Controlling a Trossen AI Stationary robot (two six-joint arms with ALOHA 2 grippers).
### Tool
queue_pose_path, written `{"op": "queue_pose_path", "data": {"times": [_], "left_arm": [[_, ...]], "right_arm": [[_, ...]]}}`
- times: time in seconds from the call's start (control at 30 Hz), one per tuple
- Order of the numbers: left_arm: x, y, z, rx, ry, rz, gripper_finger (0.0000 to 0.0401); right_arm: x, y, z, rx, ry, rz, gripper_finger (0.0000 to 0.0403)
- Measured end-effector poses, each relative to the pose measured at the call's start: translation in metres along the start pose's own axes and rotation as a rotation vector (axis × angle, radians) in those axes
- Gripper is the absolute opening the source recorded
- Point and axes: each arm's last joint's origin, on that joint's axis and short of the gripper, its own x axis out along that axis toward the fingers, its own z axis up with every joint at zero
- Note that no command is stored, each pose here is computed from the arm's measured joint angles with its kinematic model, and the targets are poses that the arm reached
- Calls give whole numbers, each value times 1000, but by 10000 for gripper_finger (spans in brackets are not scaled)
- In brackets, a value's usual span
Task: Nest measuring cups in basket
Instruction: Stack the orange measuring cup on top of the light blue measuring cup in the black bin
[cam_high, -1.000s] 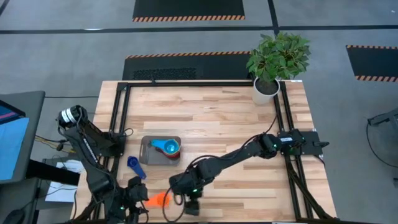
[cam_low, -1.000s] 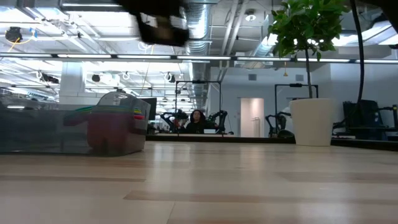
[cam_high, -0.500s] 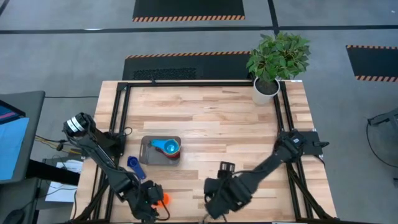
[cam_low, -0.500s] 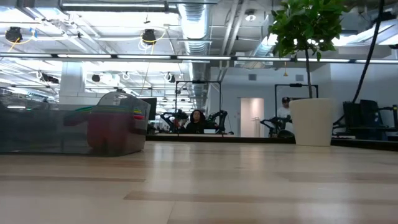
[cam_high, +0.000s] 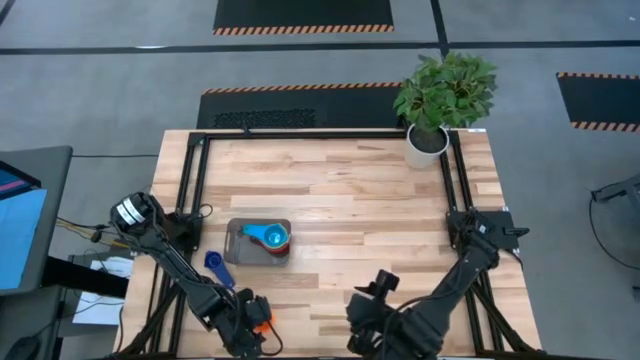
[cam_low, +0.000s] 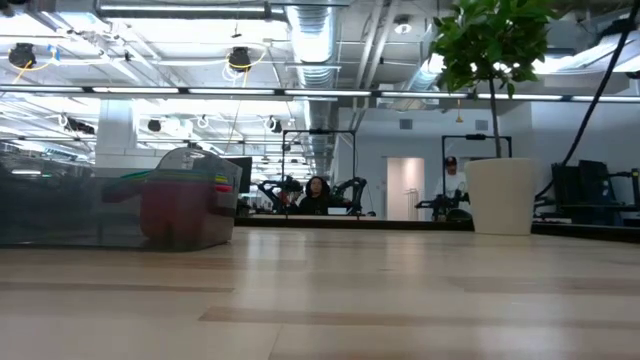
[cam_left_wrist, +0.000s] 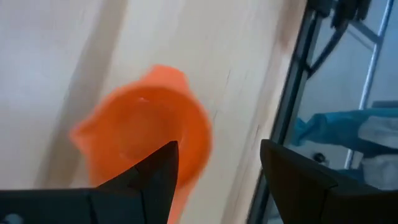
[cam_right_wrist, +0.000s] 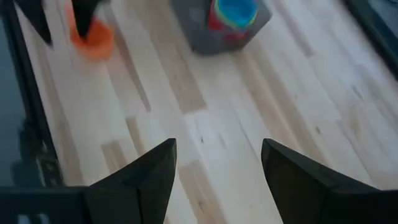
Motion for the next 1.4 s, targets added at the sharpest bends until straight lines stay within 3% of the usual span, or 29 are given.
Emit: {"op": "queue_pose_path", "data": {"times": [0.23, 0.5, 0.8, 0.97, 1.27, 1.4], "left_arm": [[0, 9, 6, 42, -34, 87, 215], [1, 11, 10, 65, -46, 95, 215], [1, 8, 8, 40, -34, 68, 215], [19, 11, 6, 40, 6, 83, 215], [27, 13, 11, -26, 7, 77, 213], [28, 17, 17, -45, 30, 80, 180]], "right_arm": [[-18, -7, 1, 136, -75, 12, 258], [-37, -16, 3, 175, -167, 21, 258], [-36, -17, 6, 172, -208, -4, 258], [-31, -21, 12, 185, -282, -53, 258], [-15, -27, 28, 249, -270, -68, 258], [-11, -30, 33, 263, -267, -79, 258]]}}
